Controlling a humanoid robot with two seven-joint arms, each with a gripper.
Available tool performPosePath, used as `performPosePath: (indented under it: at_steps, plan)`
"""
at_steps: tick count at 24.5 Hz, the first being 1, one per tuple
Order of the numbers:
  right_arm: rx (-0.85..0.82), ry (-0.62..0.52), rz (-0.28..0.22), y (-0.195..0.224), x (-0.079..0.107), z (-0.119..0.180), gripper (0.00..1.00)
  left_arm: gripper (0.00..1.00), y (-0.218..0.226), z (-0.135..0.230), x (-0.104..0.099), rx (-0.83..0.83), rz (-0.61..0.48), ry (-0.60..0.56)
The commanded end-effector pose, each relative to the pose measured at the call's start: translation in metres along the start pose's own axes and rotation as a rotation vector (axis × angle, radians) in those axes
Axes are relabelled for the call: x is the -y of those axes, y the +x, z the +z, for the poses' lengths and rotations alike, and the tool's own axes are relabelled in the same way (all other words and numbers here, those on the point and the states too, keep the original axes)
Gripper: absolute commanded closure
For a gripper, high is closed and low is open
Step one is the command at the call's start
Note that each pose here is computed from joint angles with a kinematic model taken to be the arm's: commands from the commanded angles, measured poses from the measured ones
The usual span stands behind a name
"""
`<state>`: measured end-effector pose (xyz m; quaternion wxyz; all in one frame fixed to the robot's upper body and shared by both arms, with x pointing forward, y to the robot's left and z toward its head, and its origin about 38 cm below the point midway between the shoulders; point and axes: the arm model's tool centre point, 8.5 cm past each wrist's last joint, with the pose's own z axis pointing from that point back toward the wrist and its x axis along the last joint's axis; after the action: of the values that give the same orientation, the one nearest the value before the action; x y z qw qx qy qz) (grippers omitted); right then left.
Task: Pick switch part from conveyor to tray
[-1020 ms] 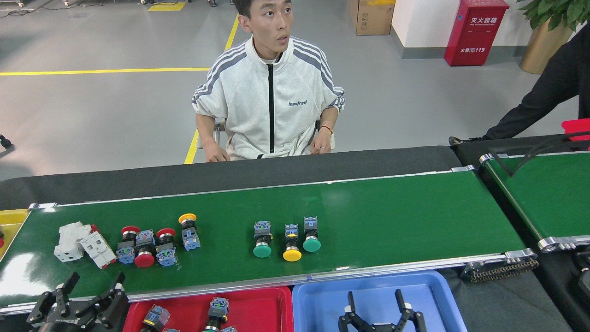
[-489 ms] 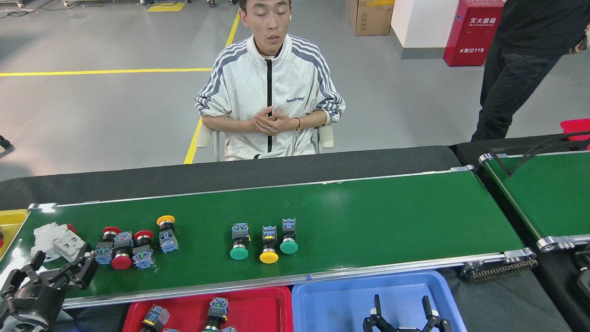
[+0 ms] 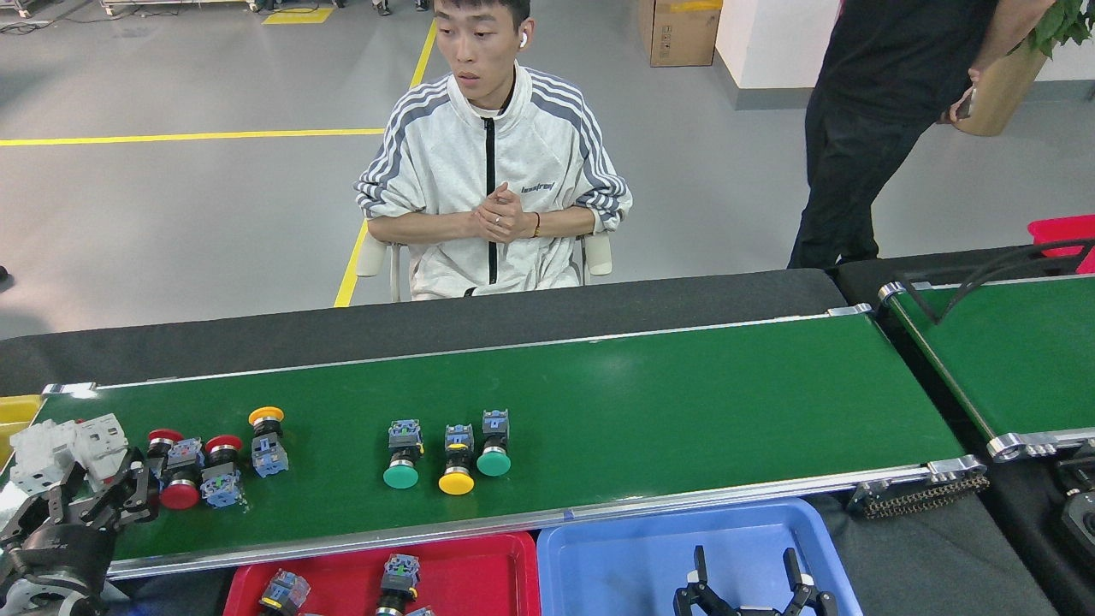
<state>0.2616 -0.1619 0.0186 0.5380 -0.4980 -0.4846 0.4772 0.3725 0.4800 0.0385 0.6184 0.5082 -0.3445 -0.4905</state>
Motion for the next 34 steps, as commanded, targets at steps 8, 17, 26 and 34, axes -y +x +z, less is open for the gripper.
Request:
performPosePath:
  at_steps: [8, 17, 26, 34]
  plan:
    - [-0.002, -0.025, -0.008, 0.0, 0.009, -0.006, 0.02, 0.93, 0.002, -0.003, -0.002, 0.011, 0.015, 0.005]
    - [-0.003, -0.026, -0.006, -0.001, 0.009, -0.006, 0.02, 0.95, 0.046, 0.037, -0.065, 0.357, 0.036, 0.242]
    - [-0.039, -0.052, 0.026, -0.026, 0.016, -0.016, 0.02, 0.95, 0.231, 0.166, -0.018, 1.002, 0.016, 0.21]
    - [0.045, -0.079, -0.032, -0.079, 0.036, -0.035, 0.02, 0.93, 0.337, 0.224, 0.004, 1.213, 0.017, 0.167]
